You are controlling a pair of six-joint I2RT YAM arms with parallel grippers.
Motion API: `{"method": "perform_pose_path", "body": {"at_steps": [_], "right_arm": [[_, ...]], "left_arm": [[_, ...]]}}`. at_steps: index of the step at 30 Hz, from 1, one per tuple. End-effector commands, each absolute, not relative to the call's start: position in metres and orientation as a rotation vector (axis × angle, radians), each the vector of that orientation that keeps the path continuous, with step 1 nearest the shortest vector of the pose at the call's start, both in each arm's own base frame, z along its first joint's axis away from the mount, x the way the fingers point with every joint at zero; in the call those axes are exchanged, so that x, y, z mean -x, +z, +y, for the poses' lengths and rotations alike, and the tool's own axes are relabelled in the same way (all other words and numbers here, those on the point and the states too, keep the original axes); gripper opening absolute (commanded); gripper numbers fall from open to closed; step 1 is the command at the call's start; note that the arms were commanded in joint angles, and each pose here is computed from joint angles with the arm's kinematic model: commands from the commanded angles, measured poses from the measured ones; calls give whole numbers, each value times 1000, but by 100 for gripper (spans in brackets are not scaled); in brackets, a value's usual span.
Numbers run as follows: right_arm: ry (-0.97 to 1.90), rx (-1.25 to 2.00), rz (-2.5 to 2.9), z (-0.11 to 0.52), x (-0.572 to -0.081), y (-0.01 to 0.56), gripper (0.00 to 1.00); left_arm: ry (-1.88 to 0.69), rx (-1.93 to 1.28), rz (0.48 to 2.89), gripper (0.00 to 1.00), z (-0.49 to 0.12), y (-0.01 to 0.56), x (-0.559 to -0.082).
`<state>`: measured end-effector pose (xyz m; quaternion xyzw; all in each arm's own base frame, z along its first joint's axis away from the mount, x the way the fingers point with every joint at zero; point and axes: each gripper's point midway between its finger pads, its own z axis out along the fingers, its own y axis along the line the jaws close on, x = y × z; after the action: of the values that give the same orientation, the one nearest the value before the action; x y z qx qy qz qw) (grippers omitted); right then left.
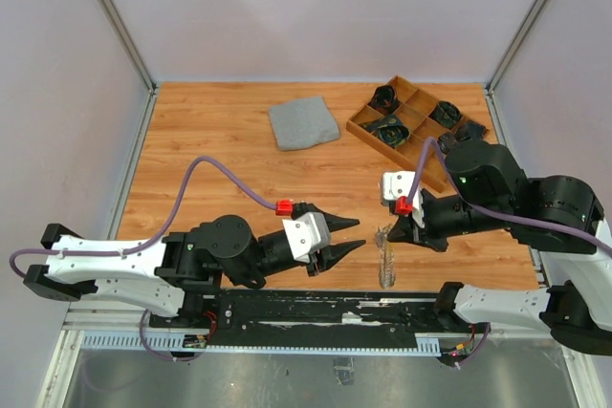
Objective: Put the keys on the keyring
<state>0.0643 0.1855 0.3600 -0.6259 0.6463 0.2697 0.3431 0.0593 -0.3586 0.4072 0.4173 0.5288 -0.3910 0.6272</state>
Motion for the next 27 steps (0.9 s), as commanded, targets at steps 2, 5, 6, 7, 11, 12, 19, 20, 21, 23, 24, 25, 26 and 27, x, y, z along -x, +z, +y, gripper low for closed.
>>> {"method": "perform_pose_path", "body": {"at_steps": [2, 5, 6, 7, 11, 12, 19, 20, 21, 23, 24, 25, 26, 27], "right_arm": [[835, 1699, 1547, 191, -43, 372, 0], [870, 1708, 1509, 192, -37, 377, 1], [877, 1709, 1500, 192, -36, 378, 1], [884, 1712, 1491, 192, -34, 379, 1], [910, 1719, 1471, 191, -29, 381, 0], [917, 1722, 1467, 191, -28, 382, 1], [960, 1730, 1443, 192, -21, 384, 1], [964, 1727, 1438, 192, -21, 385, 0], [970, 1728, 1431, 192, -20, 386, 0], [977, 1723, 1416, 193, -19, 389, 0], [979, 1721, 1409, 193, -19, 390, 0], [981, 1720, 1406, 193, -19, 390, 0], [980, 1721, 1409, 194, -19, 389, 0], [980, 1721, 1408, 194, -20, 389, 1]], "left_arm": [[-919, -1006, 1214, 40, -368, 401, -51], [-942, -1055, 1200, 39, -376, 399, -43], [-952, -1073, 1195, 39, -378, 398, -40], [-962, -1091, 1190, 39, -380, 397, -37], [-971, -1141, 1191, 38, -388, 393, -31], [-967, -1145, 1193, 38, -389, 393, -31], [-952, -1154, 1196, 37, -397, 394, -32], [-949, -1155, 1196, 37, -397, 394, -32], [-948, -1155, 1198, 37, -397, 394, -32], [-948, -1159, 1197, 36, -399, 394, -32], [-952, -1161, 1195, 35, -399, 394, -31], [-954, -1164, 1195, 34, -400, 394, -31], [-957, -1166, 1193, 33, -401, 395, -30], [-961, -1171, 1192, 31, -402, 394, -29]]}}
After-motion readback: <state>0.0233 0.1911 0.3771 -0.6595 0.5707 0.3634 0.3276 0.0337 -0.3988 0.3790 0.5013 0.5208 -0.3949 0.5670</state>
